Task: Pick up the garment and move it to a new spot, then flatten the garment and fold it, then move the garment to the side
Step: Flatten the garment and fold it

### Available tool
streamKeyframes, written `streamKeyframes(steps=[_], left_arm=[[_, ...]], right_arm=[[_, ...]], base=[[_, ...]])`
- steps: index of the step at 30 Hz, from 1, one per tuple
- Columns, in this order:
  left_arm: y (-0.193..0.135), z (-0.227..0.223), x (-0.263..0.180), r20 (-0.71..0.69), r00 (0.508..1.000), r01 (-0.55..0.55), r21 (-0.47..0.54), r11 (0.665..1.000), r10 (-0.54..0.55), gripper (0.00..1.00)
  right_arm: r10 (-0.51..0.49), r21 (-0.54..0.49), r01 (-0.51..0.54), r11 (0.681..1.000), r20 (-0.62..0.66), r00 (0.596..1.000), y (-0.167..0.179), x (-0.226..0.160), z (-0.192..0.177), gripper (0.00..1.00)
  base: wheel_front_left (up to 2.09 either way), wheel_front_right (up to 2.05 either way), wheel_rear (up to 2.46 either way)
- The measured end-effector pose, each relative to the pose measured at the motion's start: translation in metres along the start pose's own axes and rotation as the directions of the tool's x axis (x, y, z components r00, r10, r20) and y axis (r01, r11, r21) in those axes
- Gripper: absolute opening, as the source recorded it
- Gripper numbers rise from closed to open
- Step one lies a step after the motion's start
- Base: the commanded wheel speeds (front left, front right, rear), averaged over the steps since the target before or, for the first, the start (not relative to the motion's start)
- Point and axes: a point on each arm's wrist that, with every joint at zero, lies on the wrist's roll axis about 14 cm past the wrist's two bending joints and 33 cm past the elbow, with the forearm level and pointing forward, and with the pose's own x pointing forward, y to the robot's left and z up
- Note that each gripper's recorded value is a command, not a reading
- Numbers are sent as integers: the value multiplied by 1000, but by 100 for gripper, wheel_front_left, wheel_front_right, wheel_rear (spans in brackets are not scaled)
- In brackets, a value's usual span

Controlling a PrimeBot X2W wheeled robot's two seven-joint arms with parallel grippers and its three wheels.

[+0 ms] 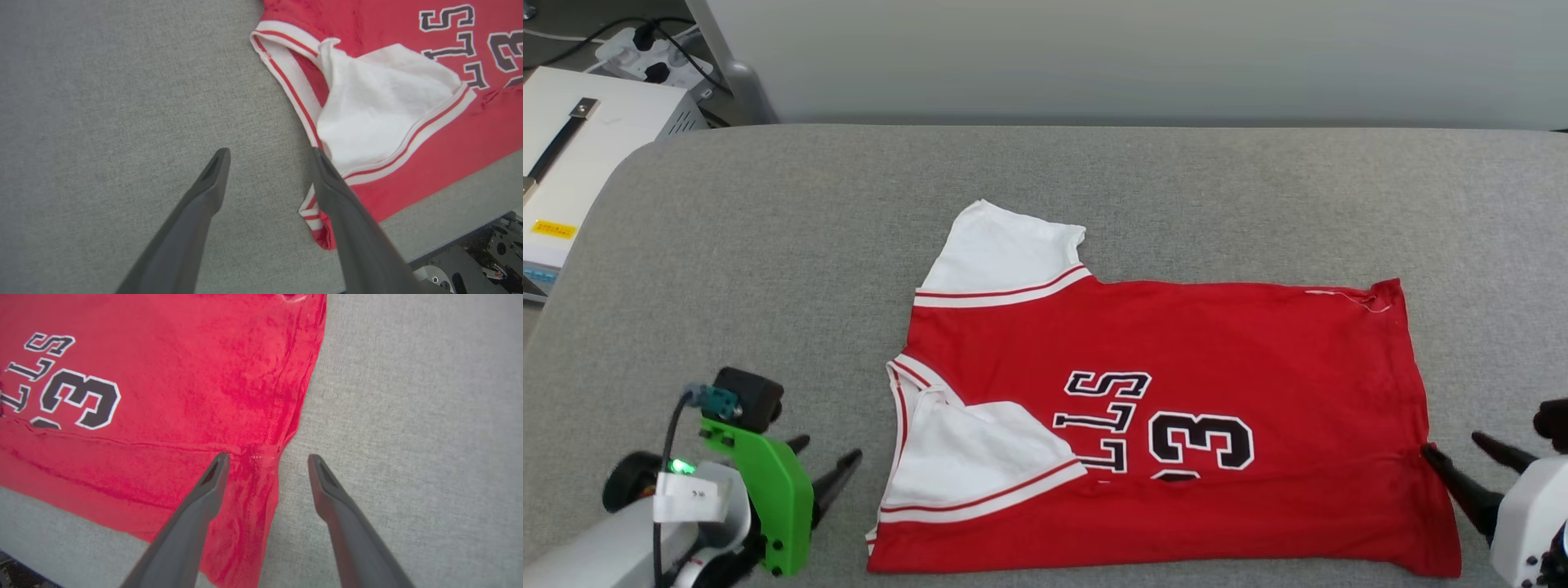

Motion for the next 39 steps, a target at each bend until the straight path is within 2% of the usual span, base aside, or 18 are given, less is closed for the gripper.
streamKeyframes(steps=[3,5,10,16,20,22,25,29,34,39], left_arm=[[9,40,-7,122,992,-37,63,997,29,100],[13,69,-9,203,978,-64,92,994,44,100],[11,131,-3,339,941,-79,143,987,26,100],[7,202,18,446,895,-81,193,978,-14,100],[6,239,41,452,891,-75,224,972,-35,100],[7,246,57,411,911,-63,234,970,-40,100],[10,244,88,281,959,-43,237,971,-26,100],[13,230,123,91,996,-4,221,975,-16,100],[15,198,162,-160,987,44,190,981,-13,100],[21,172,190,-278,960,54,187,981,0,100]], right_arm=[[-33,-35,39,999,163,986,-7,-5,36,100],[-51,-52,68,996,279,959,-9,-9,64,100],[-62,-75,120,990,530,846,-1,-20,122,100],[-57,-72,143,987,675,736,15,-26,152,100],[-53,-76,151,986,706,706,19,-21,156,100],[-55,-74,148,986,697,715,20,-16,152,100],[-58,-77,148,986,675,736,17,-5,145,100],[-60,-80,151,985,667,742,12,6,145,100],[-73,-76,160,984,650,756,2,20,140,100],[-105,-57,179,982,623,775,-11,30,129,100]], base=[[0,0,0],[0,0,0],[0,0,0],[0,0,0],[0,0,0],[0,0,0],[0,0,0],[0,0,0],[0,0,0],[0,0,0]])
